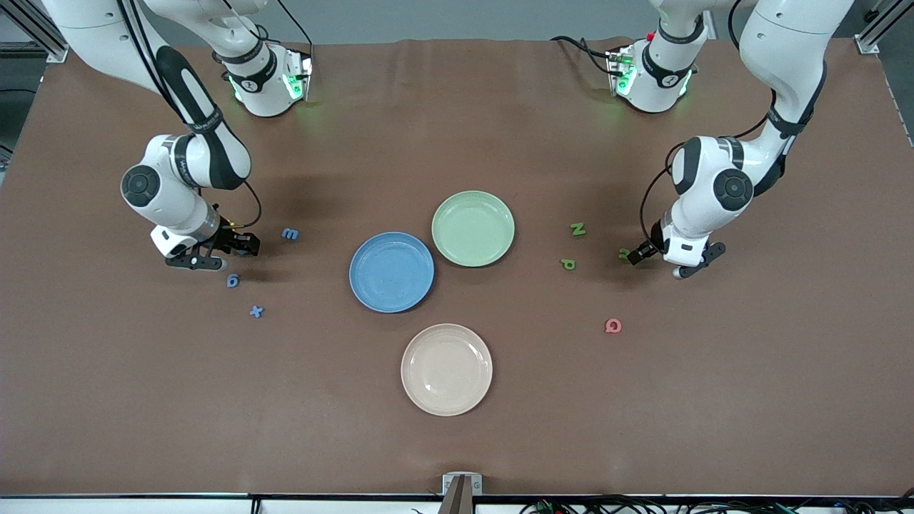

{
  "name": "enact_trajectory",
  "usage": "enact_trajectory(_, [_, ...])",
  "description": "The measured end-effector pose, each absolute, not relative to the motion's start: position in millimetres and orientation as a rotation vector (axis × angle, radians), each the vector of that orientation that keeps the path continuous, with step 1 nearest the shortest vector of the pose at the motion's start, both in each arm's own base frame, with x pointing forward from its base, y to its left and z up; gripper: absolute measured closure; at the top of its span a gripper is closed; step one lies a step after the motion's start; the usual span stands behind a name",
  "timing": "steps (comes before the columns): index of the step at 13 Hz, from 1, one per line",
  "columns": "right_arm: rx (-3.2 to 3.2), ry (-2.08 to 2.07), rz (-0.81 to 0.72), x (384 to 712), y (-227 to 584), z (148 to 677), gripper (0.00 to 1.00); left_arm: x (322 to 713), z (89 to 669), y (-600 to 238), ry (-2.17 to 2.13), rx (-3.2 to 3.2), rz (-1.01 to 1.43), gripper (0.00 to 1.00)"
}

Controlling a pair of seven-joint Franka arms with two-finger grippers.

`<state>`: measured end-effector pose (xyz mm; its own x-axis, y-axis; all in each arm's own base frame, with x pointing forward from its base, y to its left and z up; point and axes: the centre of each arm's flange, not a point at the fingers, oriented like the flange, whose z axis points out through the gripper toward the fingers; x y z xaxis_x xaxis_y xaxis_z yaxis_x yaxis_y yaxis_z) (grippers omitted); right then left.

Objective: Sort letters by color into matching plates
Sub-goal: 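Grasp green B with the left gripper while the right gripper grasps blue c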

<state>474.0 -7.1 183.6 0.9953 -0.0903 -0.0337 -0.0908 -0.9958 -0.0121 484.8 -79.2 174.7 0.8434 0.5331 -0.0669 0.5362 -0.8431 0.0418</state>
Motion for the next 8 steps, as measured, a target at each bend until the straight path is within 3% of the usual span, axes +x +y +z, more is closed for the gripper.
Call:
enact_trajectory(2, [-3.126,0.144,0.055,472.7,-7.5,179.4,0.27,484.9,174.2,-79.2,0.860,2.959,-0.081,0.41])
enact_trajectory(3, [-3.126,0.145,0.060,472.0,-7.6,176.8,0.27,484.4,172.5,-79.3,0.861,2.959,-0.086,0.41])
enact_trajectory(5, [-3.127,0.147,0.072,470.3,-7.9,172.1,0.28,485.8,174.2,-79.1,0.861,2.958,-0.079,0.56])
enact_trajectory(6, [-3.127,0.149,0.077,469.5,-8.1,170.9,0.30,485.8,174.2,-78.9,0.863,2.958,-0.080,0.57])
enact_trajectory(7, [-3.127,0.150,0.081,468.4,-8.3,170.1,0.33,486.1,175.2,-77.9,0.866,2.957,-0.078,0.67])
enact_trajectory(8, [-3.127,0.154,0.080,468.2,-8.8,170.4,0.44,486.2,175.8,-78.2,0.865,2.957,-0.076,0.71])
